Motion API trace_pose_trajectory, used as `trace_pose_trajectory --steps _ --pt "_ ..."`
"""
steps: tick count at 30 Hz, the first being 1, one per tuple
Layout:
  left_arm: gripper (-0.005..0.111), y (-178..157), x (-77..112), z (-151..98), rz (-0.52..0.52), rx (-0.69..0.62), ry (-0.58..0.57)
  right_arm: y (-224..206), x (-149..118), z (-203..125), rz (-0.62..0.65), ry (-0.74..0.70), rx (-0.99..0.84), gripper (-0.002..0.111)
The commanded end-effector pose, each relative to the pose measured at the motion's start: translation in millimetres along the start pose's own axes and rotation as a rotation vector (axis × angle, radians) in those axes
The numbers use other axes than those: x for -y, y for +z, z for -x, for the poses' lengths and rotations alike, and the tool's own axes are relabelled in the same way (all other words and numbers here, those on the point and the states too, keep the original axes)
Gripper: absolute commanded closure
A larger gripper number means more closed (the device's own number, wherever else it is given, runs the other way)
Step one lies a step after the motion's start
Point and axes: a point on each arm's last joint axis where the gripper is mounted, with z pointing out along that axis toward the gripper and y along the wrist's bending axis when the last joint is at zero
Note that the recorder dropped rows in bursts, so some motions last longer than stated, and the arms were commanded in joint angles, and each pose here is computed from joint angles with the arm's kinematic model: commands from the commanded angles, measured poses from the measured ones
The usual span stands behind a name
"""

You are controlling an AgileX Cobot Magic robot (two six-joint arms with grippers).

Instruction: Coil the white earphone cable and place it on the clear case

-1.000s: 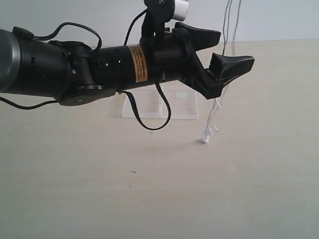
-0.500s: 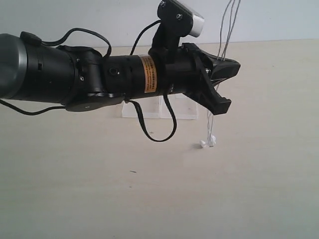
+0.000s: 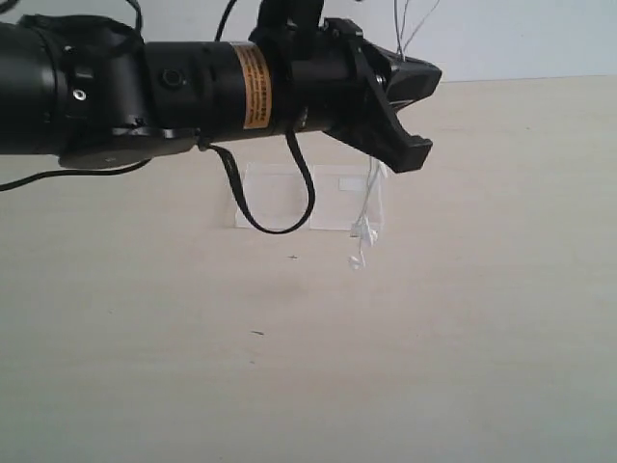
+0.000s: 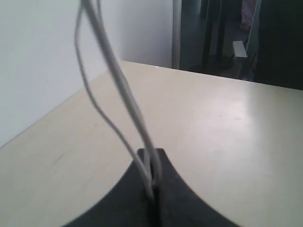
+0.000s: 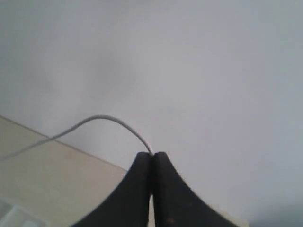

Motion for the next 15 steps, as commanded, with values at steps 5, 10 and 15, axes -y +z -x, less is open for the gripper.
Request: trace_pose_trajectory --steps 5,10,15 --pt "0.107 -35 -5.2 39 0.105 0.038 -0.018 40 -19 -34 -0.07 -0.072 -0.204 0.108" --pt "0.107 -55 -11.7 47 0.205 -0.002 -0.01 65 -23 -50 -0.187 -0.106 -0.277 0.108" --pt "0.107 -67 -8.4 44 0.213 -0.024 0.033 100 -33 -77 -0.133 -0.146 -0.424 0.103"
